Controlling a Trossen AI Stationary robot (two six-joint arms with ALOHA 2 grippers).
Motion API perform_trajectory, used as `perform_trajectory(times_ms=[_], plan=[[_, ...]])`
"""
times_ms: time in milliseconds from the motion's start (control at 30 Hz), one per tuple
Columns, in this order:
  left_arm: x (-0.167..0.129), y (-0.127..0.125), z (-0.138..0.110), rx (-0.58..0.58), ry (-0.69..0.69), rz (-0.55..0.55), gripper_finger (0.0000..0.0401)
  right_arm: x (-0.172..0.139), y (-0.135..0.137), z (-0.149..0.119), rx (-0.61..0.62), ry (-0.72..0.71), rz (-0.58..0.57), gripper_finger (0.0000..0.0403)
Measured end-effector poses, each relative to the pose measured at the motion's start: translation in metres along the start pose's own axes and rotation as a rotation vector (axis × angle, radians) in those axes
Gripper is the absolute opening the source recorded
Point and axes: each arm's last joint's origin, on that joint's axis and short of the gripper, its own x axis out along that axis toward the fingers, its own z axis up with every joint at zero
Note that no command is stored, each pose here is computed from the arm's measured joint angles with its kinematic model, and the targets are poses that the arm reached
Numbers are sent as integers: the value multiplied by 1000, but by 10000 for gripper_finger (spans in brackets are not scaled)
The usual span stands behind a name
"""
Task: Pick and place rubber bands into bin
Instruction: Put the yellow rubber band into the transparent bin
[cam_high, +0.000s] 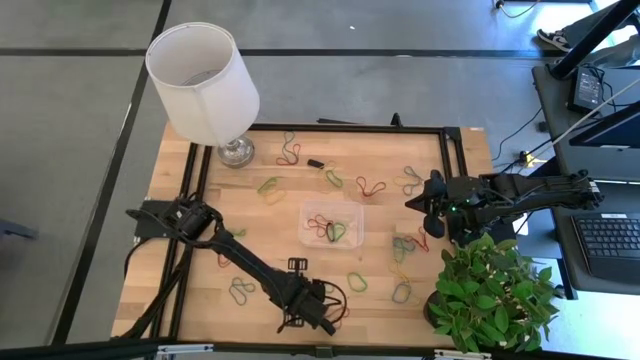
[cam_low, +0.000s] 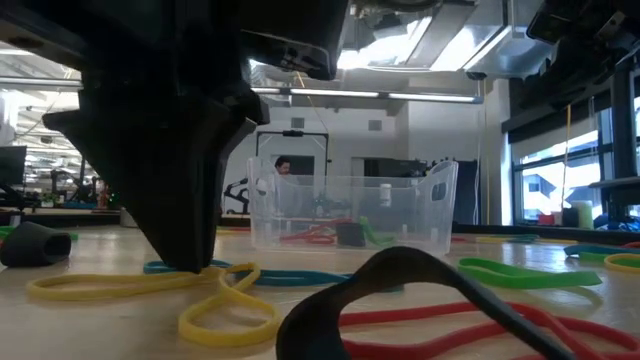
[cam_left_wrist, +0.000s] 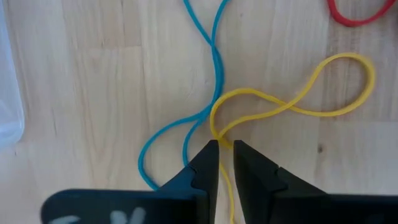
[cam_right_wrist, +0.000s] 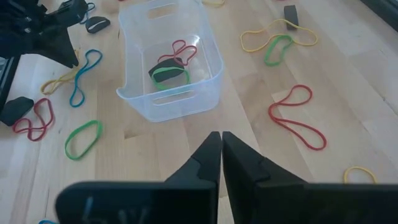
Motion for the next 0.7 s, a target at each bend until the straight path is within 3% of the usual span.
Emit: perform_trajectory(times_ms=[467, 700], plan=[[3, 3, 3, -7, -28, 44, 61, 0, 0, 0, 0, 0, 0, 20], [12, -1, 2, 10, 9, -1, 60, 0, 0, 0, 0, 0, 0, 20]])
